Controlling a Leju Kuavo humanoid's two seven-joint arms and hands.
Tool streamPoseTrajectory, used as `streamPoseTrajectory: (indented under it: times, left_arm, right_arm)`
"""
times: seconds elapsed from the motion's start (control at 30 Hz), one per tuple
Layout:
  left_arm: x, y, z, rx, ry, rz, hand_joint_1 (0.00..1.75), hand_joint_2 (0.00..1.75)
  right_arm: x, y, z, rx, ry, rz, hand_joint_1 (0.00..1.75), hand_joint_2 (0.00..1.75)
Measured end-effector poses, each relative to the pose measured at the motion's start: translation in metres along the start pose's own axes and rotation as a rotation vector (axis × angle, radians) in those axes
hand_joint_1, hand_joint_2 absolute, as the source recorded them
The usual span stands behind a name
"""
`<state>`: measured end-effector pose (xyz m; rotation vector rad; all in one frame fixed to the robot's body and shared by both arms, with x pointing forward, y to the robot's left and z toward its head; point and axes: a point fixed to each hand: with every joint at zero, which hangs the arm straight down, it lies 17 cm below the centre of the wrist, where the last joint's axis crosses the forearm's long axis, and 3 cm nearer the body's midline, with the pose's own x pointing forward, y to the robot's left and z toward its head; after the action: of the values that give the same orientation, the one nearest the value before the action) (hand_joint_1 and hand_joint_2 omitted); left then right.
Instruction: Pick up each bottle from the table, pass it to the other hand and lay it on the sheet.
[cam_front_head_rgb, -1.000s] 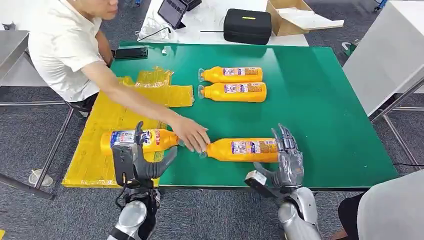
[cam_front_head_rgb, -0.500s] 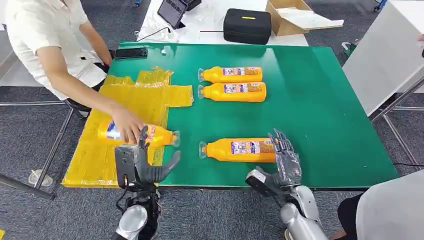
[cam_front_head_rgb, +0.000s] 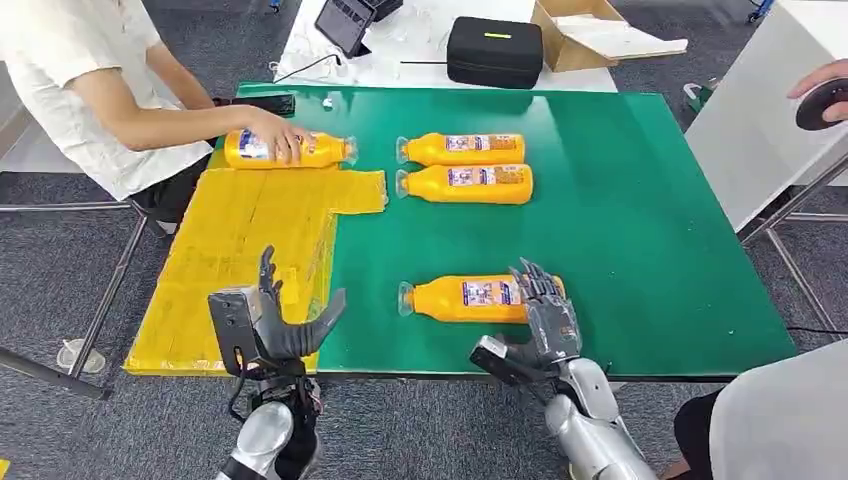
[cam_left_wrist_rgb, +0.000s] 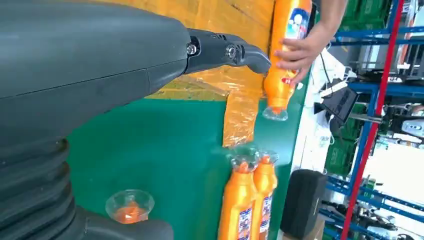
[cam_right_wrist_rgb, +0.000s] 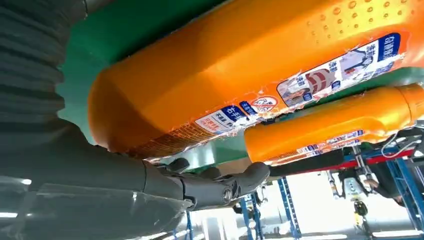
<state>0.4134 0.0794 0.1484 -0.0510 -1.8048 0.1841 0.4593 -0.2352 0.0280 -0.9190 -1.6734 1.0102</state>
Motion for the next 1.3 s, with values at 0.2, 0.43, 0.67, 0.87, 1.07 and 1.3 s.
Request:
streamPoseTrajectory:
  times: [0.2, 0.43, 0.67, 0.87, 1.07, 1.3]
  left_arm:
    - [-0.003, 0.006, -0.007, 0.026, 0.027, 0.032, 0.00, 1.75]
    - [-0.010, 0.011, -0.011, 0.042, 0.056, 0.025, 0.00, 1.75]
    - [-0.012, 0.010, -0.010, 0.034, 0.068, 0.026, 0.00, 1.75]
    - [-0.013, 0.009, -0.010, 0.030, 0.075, 0.015, 0.00, 1.75]
    - [-0.015, 0.004, -0.011, 0.005, 0.089, 0.020, 0.00, 1.75]
    - [-0.010, -0.005, -0.015, -0.026, 0.067, 0.004, 0.00, 1.75]
  right_arm:
    - [-0.011, 0.005, -0.010, 0.025, 0.038, -0.006, 0.00, 1.75]
    - [-0.028, 0.008, -0.020, 0.063, 0.119, 0.070, 0.00, 1.75]
    - [-0.029, 0.010, -0.023, 0.079, 0.121, 0.103, 0.00, 1.75]
    - [-0.032, 0.016, -0.023, 0.110, 0.147, 0.124, 1.75, 1.75]
    - [-0.044, 0.039, -0.020, 0.291, 0.171, 0.092, 1.75, 1.75]
    - [-0.059, 0.048, -0.021, 0.438, 0.194, 0.054, 1.75, 1.75]
